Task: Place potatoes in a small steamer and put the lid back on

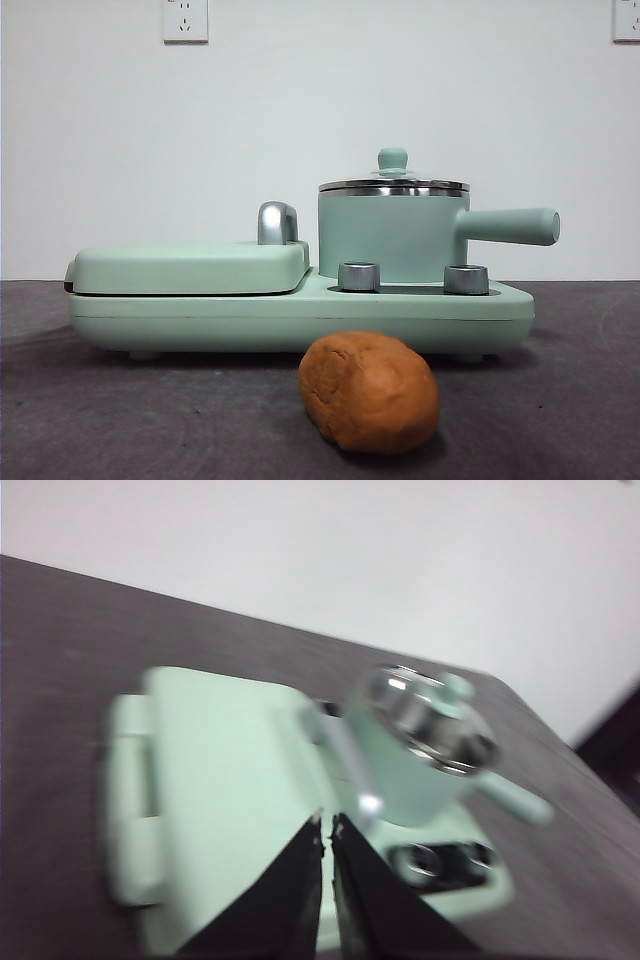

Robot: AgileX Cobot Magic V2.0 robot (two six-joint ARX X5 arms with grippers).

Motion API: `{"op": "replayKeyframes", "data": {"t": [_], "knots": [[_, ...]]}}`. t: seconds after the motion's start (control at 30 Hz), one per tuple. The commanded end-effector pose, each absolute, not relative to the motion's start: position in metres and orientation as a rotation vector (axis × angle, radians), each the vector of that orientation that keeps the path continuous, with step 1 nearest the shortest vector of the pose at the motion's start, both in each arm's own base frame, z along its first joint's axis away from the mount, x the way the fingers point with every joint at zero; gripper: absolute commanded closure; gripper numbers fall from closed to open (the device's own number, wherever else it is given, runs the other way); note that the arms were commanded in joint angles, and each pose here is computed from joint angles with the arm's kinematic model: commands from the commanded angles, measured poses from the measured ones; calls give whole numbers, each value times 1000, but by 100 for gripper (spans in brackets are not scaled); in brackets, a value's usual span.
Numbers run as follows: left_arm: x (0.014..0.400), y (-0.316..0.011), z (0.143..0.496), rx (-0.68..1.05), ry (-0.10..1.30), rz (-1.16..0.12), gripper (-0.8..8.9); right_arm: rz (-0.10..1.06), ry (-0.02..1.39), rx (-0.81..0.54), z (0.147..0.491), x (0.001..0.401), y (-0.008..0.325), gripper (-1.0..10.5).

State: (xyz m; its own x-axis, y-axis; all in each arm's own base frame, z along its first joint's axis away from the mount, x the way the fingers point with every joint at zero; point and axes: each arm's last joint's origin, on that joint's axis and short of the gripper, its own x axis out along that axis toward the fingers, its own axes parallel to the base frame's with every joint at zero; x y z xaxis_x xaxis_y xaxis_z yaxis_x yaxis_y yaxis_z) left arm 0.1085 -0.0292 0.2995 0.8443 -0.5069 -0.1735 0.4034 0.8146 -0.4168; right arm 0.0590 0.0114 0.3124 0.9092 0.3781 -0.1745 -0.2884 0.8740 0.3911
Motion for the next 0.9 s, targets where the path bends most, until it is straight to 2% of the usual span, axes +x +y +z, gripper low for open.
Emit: {"op": "replayKeyframes", "data": {"t": [0.03, 0.17, 0.3, 0.53, 0.6, 0.63, 0.77, 0.8, 0.9], "knots": [[116, -35, 319, -330, 309, -588, 798, 498, 259, 277, 333, 58, 15, 933], [129, -44, 339, -291, 378, -730, 798, 617, 315, 227, 355, 61, 18, 933], [137, -52, 349, -258, 440, -832, 796, 683, 353, 193, 364, 66, 19, 932], [143, -61, 349, -245, 490, -874, 778, 708, 374, 189, 364, 71, 20, 931], [143, -62, 349, -245, 495, -878, 732, 699, 374, 188, 364, 71, 20, 921], [143, -62, 348, -244, 496, -880, 688, 699, 374, 188, 364, 71, 20, 879], [143, -64, 348, -242, 502, -890, 480, 699, 378, 194, 364, 71, 20, 554], [144, -64, 348, -241, 502, -893, 451, 699, 378, 194, 364, 71, 20, 509], [145, -67, 348, -239, 506, -905, 383, 699, 378, 194, 364, 71, 20, 494]]}}
